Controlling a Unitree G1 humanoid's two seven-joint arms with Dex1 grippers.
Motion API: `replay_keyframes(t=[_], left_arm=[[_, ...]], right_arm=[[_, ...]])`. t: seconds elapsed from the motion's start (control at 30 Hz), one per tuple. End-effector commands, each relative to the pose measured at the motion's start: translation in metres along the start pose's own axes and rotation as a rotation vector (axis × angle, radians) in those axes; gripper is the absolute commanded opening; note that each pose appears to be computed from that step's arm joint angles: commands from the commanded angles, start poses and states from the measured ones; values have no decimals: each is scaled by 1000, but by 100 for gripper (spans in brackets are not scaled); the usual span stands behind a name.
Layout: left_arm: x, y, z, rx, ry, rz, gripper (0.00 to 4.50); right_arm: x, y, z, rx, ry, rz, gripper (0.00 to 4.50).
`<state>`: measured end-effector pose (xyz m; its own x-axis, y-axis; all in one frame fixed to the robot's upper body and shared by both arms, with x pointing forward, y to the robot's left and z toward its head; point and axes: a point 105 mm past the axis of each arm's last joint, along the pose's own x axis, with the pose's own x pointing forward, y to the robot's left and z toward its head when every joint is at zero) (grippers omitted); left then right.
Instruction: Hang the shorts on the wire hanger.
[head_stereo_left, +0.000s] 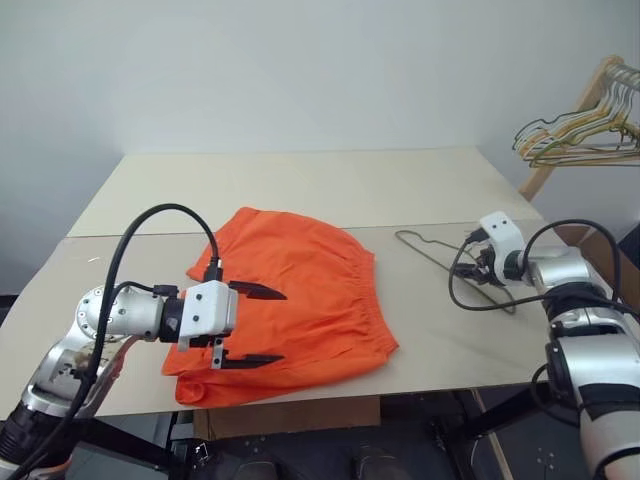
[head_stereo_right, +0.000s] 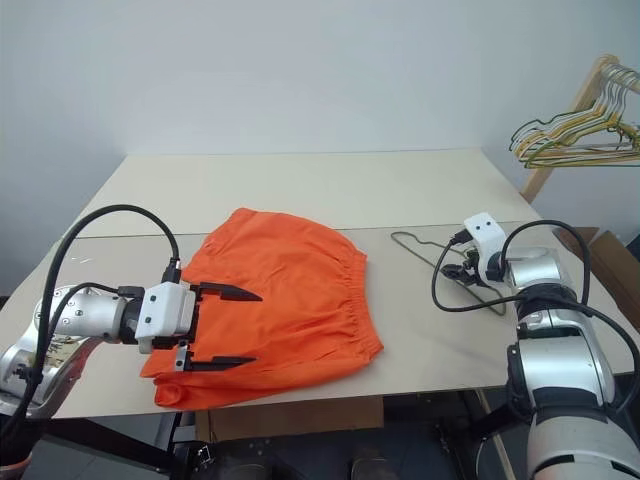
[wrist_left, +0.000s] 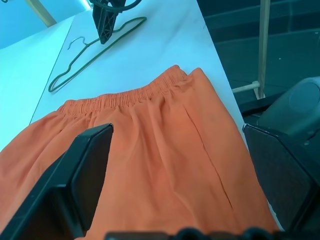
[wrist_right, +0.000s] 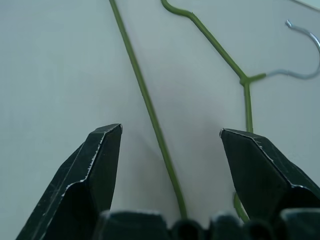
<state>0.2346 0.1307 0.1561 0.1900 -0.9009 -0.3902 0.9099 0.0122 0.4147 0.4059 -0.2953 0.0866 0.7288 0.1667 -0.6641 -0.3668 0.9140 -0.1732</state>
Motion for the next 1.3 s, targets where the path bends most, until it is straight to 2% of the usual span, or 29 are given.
replay_keyframes(t=[0.03, 0.3, 0.77, 0.9, 1.1, 1.2, 1.3], left_arm=[[0, 0, 9, 52, 0, -9, 450], [1, -5, 5, 55, 31, -10, 450], [3, -5, 2, 67, 47, -15, 450], [4, -4, 0, 76, 63, -15, 450], [5, -5, 1, 78, 63, -16, 450], [6, -3, 2, 81, 57, -8, 450], [8, 5, 6, 58, 27, 50, 450]], right_arm=[[0, 6, 13, -78, -14, 48, 368], [7, 15, -3, -80, 70, 85, 368], [3, 26, -4, 0, 85, 210, 368], [3, 28, -10, -67, 127, 218, 289], [6, 29, -19, -81, 188, 196, 82], [8, 28, -16, -88, 173, 179, 2], [7, 27, -6, -88, 130, 170, 2]])
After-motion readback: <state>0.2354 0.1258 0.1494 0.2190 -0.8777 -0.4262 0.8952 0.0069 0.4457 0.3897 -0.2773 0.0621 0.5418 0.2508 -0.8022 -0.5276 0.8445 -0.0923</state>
